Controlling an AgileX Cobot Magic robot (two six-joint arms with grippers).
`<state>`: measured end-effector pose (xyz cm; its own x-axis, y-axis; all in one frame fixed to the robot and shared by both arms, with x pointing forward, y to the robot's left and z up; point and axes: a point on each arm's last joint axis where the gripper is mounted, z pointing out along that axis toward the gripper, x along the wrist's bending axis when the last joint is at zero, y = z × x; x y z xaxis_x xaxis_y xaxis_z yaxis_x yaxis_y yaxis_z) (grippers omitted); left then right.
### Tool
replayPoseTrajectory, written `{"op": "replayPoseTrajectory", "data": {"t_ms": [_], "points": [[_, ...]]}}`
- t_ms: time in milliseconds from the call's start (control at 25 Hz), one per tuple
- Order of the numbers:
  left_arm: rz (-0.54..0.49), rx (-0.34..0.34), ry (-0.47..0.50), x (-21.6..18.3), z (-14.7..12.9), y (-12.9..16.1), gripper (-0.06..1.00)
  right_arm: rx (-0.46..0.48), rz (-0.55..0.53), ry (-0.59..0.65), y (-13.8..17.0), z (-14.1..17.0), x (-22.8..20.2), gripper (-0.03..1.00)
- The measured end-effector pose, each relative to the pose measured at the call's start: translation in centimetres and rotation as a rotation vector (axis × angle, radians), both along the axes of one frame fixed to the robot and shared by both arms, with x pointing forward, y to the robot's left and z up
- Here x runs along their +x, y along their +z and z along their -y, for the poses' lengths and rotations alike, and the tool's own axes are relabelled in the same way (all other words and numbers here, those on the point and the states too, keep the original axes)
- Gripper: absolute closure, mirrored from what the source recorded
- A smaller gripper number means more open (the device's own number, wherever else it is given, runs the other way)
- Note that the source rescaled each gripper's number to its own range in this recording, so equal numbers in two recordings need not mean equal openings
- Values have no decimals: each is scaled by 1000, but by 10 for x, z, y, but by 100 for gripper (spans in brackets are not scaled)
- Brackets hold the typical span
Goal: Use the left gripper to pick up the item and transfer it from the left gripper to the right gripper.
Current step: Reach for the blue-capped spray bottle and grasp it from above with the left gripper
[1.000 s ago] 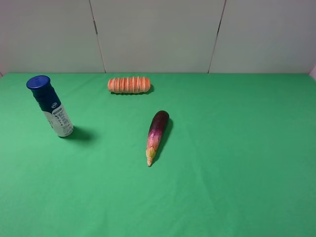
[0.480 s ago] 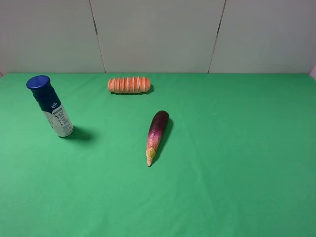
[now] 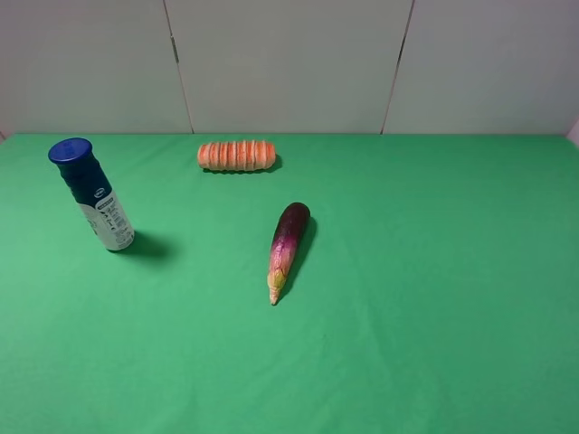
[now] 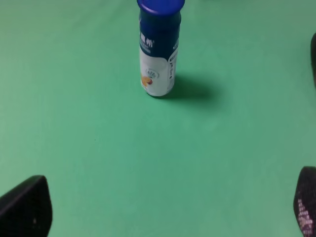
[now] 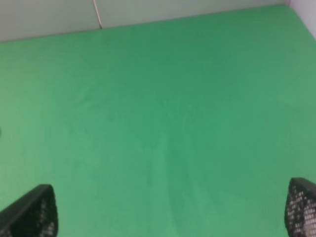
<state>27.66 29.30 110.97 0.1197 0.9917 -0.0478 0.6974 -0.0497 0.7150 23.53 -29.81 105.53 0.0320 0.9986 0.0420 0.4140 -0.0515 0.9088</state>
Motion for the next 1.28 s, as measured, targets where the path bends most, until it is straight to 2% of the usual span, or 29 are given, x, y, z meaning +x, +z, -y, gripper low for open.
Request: {"op": "replayPoseTrajectory", "data": {"t_ms": [320, 720, 920, 1280], "points": [[-154, 25, -12, 80, 7, 35, -6, 0, 1, 0, 0, 0, 0, -3], [-336, 6, -27, 191, 21, 41, -6, 0, 1, 0, 0, 0, 0, -3], [-441, 7, -19, 234, 25, 26, -6, 0, 1, 0, 0, 0, 0, -3], [-666, 15, -6, 282, 29, -39, -6, 0, 0, 0, 0, 0, 0, -3]]}}
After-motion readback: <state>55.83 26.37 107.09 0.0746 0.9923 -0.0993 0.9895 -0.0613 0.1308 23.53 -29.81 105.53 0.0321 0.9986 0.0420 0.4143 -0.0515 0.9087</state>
